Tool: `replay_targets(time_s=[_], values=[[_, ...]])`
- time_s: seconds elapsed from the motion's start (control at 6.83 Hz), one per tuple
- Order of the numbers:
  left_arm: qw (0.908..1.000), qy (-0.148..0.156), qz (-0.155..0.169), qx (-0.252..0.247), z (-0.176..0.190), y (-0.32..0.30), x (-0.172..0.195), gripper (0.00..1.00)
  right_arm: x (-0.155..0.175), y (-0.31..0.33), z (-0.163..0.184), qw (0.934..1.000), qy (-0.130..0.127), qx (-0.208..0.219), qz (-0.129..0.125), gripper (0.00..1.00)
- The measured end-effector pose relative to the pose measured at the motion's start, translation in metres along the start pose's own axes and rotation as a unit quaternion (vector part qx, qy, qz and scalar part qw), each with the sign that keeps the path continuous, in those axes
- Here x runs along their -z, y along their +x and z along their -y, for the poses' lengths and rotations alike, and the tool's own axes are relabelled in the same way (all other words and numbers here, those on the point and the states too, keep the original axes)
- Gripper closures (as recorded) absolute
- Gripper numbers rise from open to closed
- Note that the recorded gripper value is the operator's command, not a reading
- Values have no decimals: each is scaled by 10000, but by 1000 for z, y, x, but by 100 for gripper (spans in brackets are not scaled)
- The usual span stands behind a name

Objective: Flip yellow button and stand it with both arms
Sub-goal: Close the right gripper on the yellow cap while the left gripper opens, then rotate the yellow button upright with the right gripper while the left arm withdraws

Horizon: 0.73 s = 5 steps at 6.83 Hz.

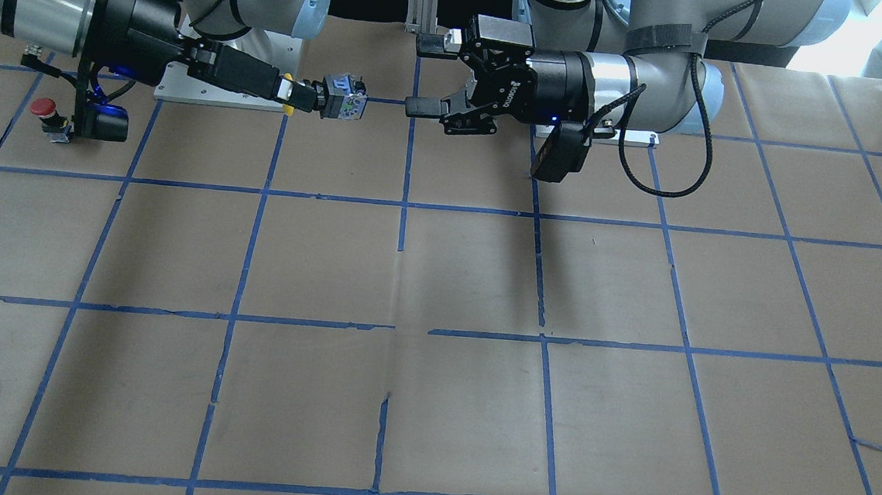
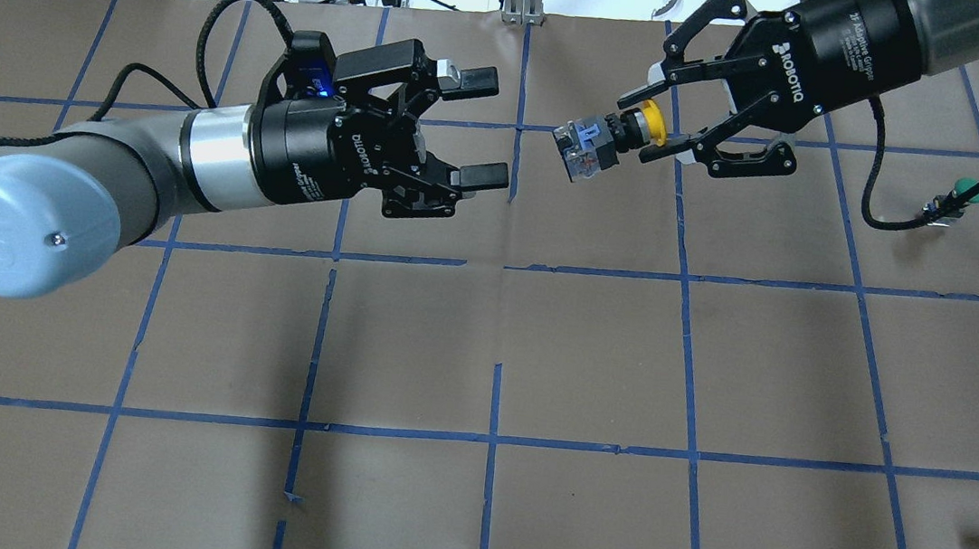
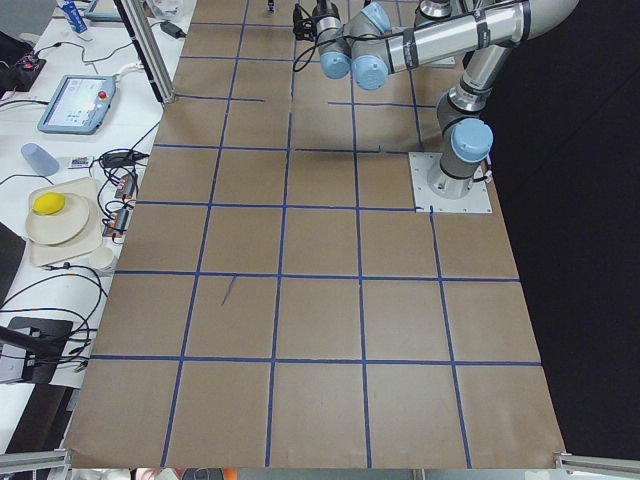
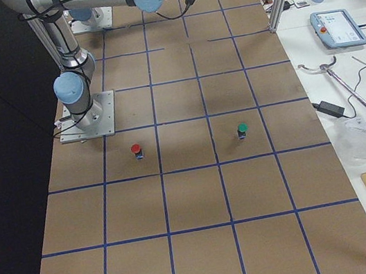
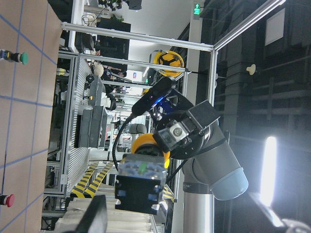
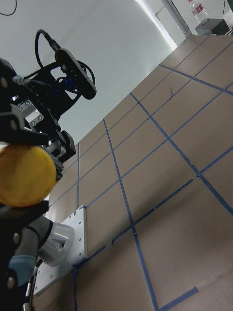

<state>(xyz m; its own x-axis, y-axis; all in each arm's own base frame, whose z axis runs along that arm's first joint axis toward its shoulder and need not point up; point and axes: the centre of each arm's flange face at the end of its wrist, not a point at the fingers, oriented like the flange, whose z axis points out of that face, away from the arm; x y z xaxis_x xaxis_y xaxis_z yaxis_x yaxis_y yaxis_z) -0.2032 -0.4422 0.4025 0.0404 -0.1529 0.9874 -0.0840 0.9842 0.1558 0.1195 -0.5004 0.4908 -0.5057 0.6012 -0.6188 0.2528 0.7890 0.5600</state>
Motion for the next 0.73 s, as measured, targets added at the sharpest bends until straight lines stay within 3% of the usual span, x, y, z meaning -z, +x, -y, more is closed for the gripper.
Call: replay_targets(time_s=[0.15,0.29,0.44,0.59,0.73], values=[[9987,-168,474,3,5,1,6,0,4,5,0,9984,105,462,-296,71],[9946,-283,1000,-20,9,0,13,0,7,11,-5,9922,182,1032,-677,71],[9853,-306,1681,-71,14,-1,22,0,11,19,-12,9789,240,1674,-1147,73],[9705,-212,2398,-97,19,-3,30,0,14,25,-15,9598,219,2325,-1555,76],[9522,-97,3052,-111,22,-8,37,0,15,32,-15,9366,104,2954,-1884,78]])
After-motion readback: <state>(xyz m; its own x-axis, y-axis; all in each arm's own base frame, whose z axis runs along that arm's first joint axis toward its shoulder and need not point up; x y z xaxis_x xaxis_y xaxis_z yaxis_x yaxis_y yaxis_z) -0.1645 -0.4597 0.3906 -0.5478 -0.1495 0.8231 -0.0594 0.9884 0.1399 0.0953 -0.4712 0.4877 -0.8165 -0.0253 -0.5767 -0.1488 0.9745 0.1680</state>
